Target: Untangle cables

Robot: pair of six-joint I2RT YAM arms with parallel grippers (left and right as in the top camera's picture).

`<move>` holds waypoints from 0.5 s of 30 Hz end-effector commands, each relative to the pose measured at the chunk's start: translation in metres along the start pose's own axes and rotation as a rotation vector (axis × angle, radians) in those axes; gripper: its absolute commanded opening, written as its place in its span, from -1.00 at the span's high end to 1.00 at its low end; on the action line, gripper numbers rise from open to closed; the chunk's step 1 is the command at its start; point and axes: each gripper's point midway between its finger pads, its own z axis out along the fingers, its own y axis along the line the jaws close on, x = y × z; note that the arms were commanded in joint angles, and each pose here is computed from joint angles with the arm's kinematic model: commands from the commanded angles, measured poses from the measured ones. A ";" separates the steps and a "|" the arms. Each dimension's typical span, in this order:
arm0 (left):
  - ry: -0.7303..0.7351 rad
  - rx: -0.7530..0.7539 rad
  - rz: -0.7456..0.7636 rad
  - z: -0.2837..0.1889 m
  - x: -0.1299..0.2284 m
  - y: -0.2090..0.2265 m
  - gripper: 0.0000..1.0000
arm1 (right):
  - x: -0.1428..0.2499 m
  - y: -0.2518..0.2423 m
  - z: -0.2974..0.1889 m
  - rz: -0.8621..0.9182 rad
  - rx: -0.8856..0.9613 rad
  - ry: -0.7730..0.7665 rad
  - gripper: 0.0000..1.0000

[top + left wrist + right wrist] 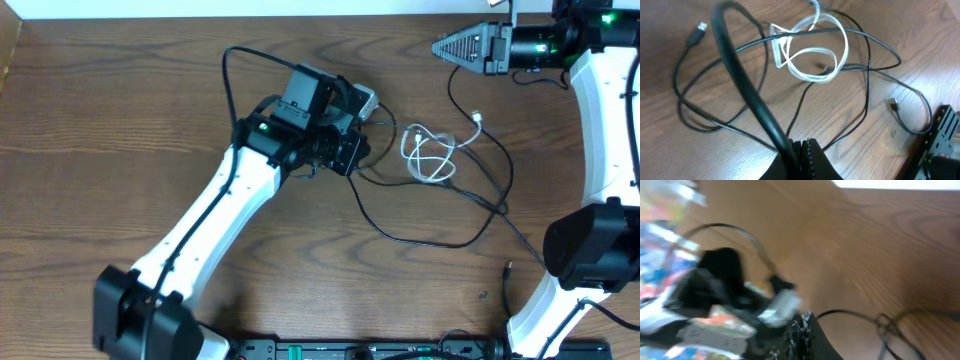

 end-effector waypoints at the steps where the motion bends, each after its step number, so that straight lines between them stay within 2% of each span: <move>1: -0.037 -0.057 0.075 -0.019 -0.006 0.001 0.85 | -0.003 -0.002 -0.005 -0.017 0.126 0.009 0.98; 6: -0.002 -0.196 0.049 -0.028 0.003 0.024 0.85 | -0.004 -0.007 -0.009 0.002 0.149 0.002 0.98; 8: 0.005 -0.219 0.011 -0.031 0.006 0.033 0.85 | 0.001 -0.025 -0.013 0.050 0.257 0.018 0.98; 10: 0.001 -0.236 -0.047 -0.037 0.008 0.044 0.85 | 0.015 -0.058 -0.024 0.155 0.474 0.055 0.84; 13: -0.001 -0.249 -0.070 -0.041 0.009 0.052 0.85 | 0.031 -0.079 -0.031 0.235 0.628 0.103 0.48; 15: -0.001 -0.255 -0.080 -0.042 0.009 0.056 0.85 | 0.045 -0.088 -0.030 0.286 0.707 0.144 0.31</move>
